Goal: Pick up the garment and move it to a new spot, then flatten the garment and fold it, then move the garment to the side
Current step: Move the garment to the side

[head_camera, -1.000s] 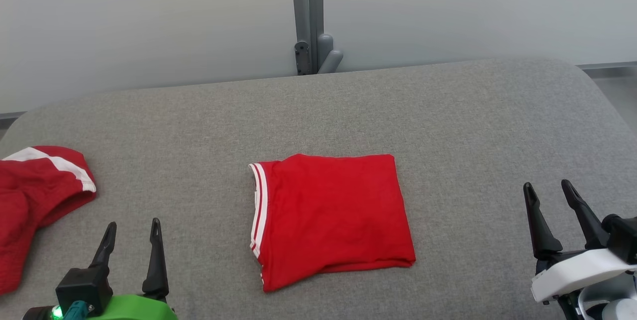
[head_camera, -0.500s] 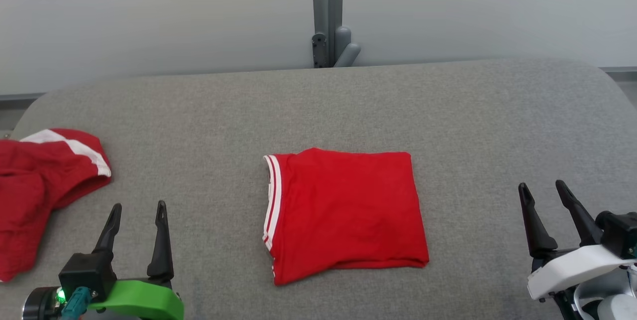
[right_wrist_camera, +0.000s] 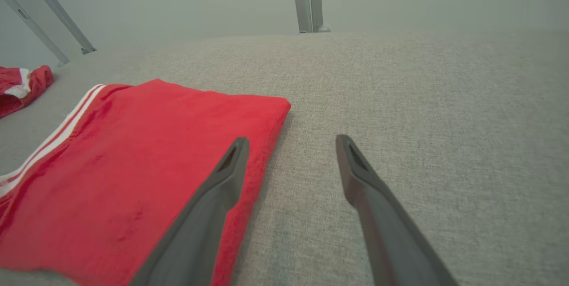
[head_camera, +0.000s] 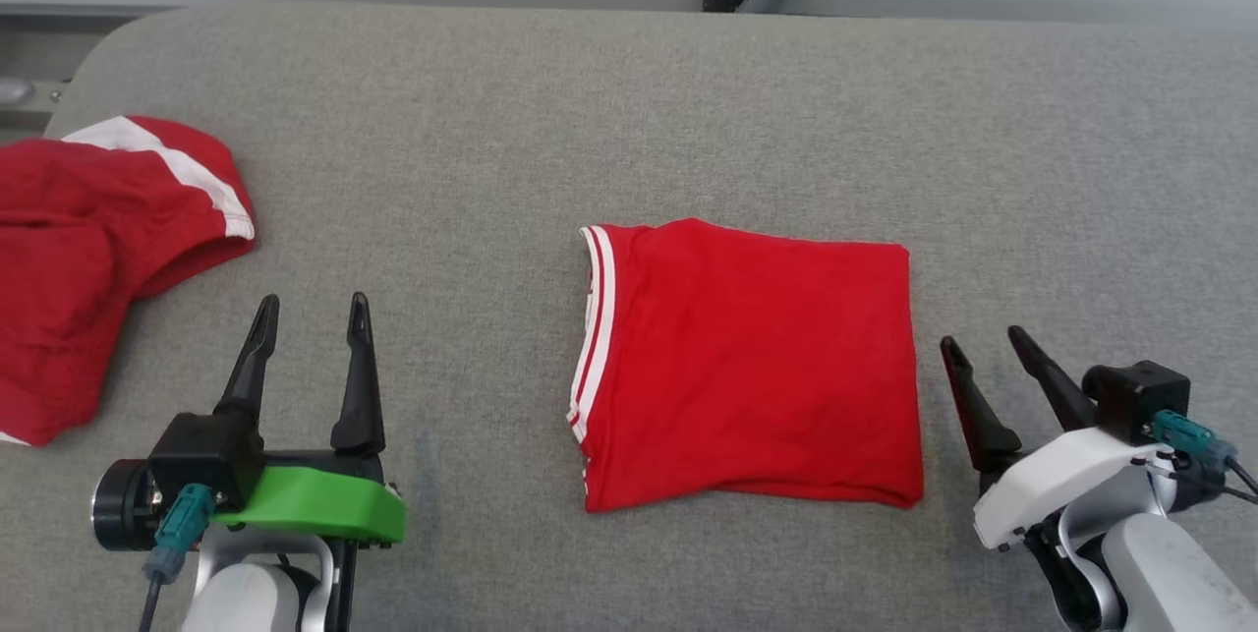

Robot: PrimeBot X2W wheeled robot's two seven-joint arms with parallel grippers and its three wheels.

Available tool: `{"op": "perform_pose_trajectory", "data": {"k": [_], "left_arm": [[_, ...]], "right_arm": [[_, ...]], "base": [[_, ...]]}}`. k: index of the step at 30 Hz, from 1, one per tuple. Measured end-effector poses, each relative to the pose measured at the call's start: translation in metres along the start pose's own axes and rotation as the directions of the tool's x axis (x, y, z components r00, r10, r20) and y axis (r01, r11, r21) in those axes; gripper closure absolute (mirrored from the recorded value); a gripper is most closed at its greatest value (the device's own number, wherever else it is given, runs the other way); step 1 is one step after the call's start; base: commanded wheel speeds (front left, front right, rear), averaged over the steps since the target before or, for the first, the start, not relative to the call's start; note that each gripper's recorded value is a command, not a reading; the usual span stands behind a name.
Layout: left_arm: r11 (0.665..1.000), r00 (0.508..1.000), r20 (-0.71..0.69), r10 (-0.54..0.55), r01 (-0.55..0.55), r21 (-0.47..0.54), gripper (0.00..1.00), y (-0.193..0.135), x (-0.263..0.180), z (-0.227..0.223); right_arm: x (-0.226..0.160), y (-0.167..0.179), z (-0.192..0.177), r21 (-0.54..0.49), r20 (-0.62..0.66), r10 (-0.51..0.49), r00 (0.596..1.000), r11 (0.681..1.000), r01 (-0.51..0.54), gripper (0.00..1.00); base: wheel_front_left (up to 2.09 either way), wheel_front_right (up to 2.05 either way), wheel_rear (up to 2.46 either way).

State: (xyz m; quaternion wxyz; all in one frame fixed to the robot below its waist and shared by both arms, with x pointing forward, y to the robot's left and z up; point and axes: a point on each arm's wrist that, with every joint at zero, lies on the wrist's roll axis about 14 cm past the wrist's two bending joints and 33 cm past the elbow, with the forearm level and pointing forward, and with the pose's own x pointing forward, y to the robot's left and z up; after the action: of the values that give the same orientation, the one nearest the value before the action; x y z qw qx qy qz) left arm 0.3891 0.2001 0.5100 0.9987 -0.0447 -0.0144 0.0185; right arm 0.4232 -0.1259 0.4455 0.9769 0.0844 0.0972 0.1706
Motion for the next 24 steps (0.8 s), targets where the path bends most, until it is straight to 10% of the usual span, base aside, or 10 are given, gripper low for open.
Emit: {"op": "perform_pose_trajectory", "data": {"k": [11, 12, 13, 14, 24], "left_arm": [[0.999, 0.998, -0.033, 0.048, -0.047, 0.008, 0.00, 0.015, 0.014, -0.020], [0.999, 0.998, -0.029, 0.052, -0.051, 0.010, 0.00, 0.017, 0.015, -0.019], [0.998, 0.998, -0.025, 0.056, -0.056, 0.011, 0.00, 0.018, 0.016, -0.019], [0.998, 0.998, -0.019, 0.059, -0.059, 0.010, 0.00, 0.019, 0.017, -0.018], [0.998, 0.997, 0.034, 0.068, -0.068, -0.009, 0.00, 0.016, 0.028, -0.006]], "right_arm": [[0.039, 0.029, -0.065, 0.080, -0.174, 0.110, 0.978, 0.992, -0.098, 0.03], [0.042, 0.030, -0.067, 0.087, -0.179, 0.113, 0.977, 0.991, -0.099, 0.51], [0.044, 0.030, -0.068, 0.088, -0.181, 0.117, 0.977, 0.991, -0.102, 0.61], [0.046, 0.030, -0.068, 0.088, -0.180, 0.118, 0.977, 0.991, -0.103, 0.96], [0.045, 0.014, -0.059, 0.043, -0.163, 0.110, 0.980, 0.994, -0.105, 1.00]], "base": [[0.00, 0.00, 0.00], [0.00, 0.00, 0.00], [0.00, 0.00, 0.00], [0.00, 0.00, 0.00], [0.00, 0.00, 0.00]]}}
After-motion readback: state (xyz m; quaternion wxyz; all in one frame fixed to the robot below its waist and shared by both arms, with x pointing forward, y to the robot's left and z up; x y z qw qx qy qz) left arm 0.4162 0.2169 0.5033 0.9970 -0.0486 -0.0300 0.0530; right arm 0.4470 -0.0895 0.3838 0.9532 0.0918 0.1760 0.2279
